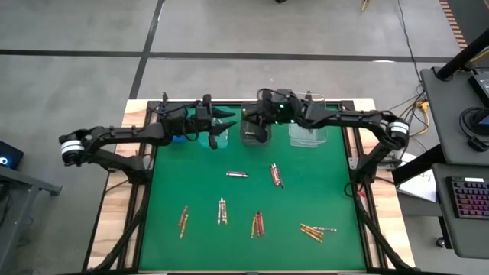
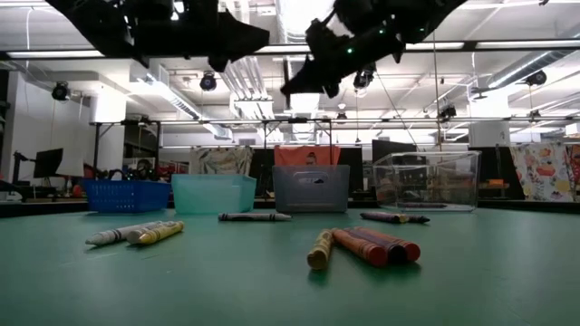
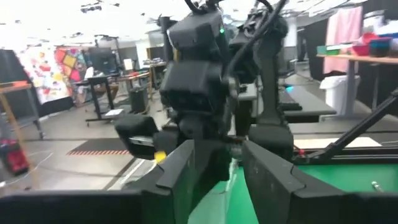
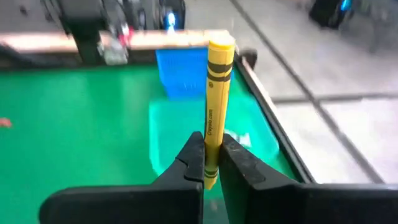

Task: Sort crayons
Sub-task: Put the yellow crayon into the black bin, then put the red crayon into the blue bin

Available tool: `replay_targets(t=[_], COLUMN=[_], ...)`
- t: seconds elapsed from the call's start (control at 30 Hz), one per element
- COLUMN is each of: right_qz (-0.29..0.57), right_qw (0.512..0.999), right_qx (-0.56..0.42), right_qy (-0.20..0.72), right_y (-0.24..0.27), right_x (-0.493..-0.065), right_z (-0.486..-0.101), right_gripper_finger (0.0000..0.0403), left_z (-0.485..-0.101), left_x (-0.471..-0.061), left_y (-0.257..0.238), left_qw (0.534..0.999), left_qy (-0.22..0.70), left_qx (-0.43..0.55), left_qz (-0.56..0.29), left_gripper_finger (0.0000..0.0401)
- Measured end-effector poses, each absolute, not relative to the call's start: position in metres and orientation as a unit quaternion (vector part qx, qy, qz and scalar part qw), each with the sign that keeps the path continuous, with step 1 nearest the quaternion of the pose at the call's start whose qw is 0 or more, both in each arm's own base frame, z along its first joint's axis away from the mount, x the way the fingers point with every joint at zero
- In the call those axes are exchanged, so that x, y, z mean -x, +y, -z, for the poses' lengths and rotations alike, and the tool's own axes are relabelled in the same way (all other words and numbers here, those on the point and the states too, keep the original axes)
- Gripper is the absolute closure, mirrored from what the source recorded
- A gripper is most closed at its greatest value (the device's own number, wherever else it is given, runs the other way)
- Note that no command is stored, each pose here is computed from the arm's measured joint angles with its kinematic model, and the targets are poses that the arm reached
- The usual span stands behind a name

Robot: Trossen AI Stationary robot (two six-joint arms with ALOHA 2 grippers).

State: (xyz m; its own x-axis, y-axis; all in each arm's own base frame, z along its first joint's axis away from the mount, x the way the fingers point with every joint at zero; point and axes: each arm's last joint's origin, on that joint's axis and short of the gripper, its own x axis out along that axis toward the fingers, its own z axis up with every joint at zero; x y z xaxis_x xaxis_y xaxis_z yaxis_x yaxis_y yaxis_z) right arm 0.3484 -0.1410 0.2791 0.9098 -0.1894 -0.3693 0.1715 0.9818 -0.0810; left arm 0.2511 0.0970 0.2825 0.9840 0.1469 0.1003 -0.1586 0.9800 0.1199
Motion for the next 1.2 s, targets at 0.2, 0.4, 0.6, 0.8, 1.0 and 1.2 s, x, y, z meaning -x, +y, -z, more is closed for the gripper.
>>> replay_targets(t=[0.2,0.4,0.6,0.8,1.0,1.2], right_qz=[0.107,0.113,0.114,0.12,0.124,0.13], right_qw=[0.95,0.913,0.878,0.834,0.829,0.834], right_qx=[0.003,-0.025,-0.04,-0.032,-0.036,-0.037], right_qy=[0.295,0.39,0.464,0.538,0.544,0.534], right_y=[-0.174,-0.207,-0.228,-0.232,-0.234,-0.235], right_x=[-0.356,-0.363,-0.371,-0.375,-0.377,-0.379], right_z=[-0.262,-0.234,-0.213,-0.203,-0.204,-0.21], right_gripper_finger=[0.0389,0.039,0.039,0.039,0.038,0.0305], left_z=[-0.295,-0.303,-0.308,-0.309,-0.305,-0.3], left_x=[-0.229,-0.214,-0.207,-0.205,-0.208,-0.211], left_y=[0.099,0.096,0.093,0.092,0.093,0.095], left_qw=[0.988,0.977,0.976,0.975,0.976,0.976], left_qy=[-0.024,-0.003,-0.007,-0.006,0.005,0.021], left_qx=[-0.057,-0.059,-0.068,-0.075,-0.074,-0.07], left_qz=[-0.145,-0.206,-0.207,-0.207,-0.206,-0.205], left_gripper_finger=[0.0278,0.0278,0.0278,0.0278,0.0278,0.0278])
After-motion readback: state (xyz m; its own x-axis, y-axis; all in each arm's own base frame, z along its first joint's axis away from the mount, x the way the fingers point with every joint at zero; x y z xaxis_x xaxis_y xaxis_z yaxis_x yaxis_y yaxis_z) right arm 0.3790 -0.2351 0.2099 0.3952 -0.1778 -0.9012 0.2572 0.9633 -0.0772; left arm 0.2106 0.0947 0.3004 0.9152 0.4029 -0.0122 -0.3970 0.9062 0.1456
